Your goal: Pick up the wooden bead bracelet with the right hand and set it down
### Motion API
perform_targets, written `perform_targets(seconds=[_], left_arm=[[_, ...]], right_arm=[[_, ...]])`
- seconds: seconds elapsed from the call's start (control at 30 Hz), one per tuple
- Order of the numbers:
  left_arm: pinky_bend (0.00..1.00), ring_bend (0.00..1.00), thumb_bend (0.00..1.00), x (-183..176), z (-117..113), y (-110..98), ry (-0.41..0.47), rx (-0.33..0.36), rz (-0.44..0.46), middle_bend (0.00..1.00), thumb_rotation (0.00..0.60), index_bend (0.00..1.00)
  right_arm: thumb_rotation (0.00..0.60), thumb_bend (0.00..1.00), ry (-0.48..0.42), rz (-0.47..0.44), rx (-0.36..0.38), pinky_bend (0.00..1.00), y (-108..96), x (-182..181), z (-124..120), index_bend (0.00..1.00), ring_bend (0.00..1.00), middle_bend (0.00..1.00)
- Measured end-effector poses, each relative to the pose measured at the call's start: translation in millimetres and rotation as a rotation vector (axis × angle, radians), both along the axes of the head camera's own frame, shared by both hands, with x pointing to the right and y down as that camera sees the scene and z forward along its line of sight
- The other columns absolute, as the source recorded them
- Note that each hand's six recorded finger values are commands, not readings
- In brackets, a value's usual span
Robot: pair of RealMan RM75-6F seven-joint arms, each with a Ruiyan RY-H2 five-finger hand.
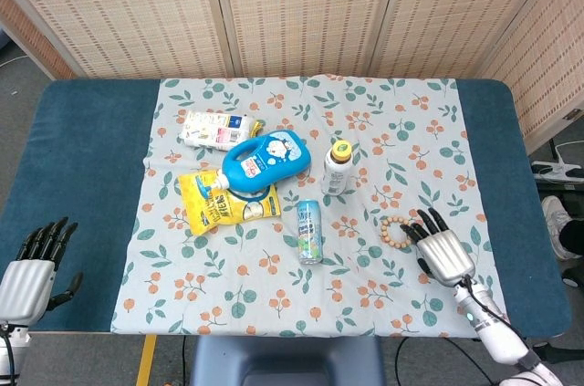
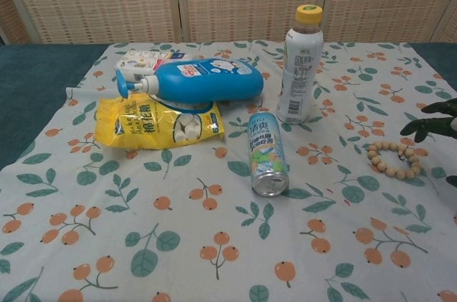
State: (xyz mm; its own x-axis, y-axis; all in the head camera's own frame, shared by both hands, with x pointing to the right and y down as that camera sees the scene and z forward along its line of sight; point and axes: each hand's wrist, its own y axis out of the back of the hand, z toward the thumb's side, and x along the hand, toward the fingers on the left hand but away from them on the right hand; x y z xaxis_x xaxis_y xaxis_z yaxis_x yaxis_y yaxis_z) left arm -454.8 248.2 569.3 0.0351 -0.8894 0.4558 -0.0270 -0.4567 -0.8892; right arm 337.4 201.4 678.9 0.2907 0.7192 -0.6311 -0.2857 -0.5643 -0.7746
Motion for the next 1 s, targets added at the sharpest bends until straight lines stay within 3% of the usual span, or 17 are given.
perform_targets(seconds=[0.3,0.67,1.0], left_arm=[[0.1,0.0,0.39,-0.9,1.5,0.4,-0.001,-0.009,-0.004,0.0,0.6,0.0],[0.1,0.0,0.39,-1.9,3.9,0.4,-0.004,-0.023,-0.007,0.0,0.6,0.0],[0.1,0.0,0.39,-3.5,5.4,-0.6,-0.001,-0.031,-0.013,0.0,0.6,0.0]], right_arm=[[0.6,0.29,0.027,-0.032,-0.012,0.0,-5.0,-8.1,22.6,0.32,0.05,0.34],[0.6,0.29,0.053,-0.04,-0.029,0.0,-6.1,-9.8,40.9,0.39,0.1,0.38],[0.6,0.3,0.065,-0.069,-0.019,0.03,-5.7,-16.2,51.7,0.6,0.25,0.51]])
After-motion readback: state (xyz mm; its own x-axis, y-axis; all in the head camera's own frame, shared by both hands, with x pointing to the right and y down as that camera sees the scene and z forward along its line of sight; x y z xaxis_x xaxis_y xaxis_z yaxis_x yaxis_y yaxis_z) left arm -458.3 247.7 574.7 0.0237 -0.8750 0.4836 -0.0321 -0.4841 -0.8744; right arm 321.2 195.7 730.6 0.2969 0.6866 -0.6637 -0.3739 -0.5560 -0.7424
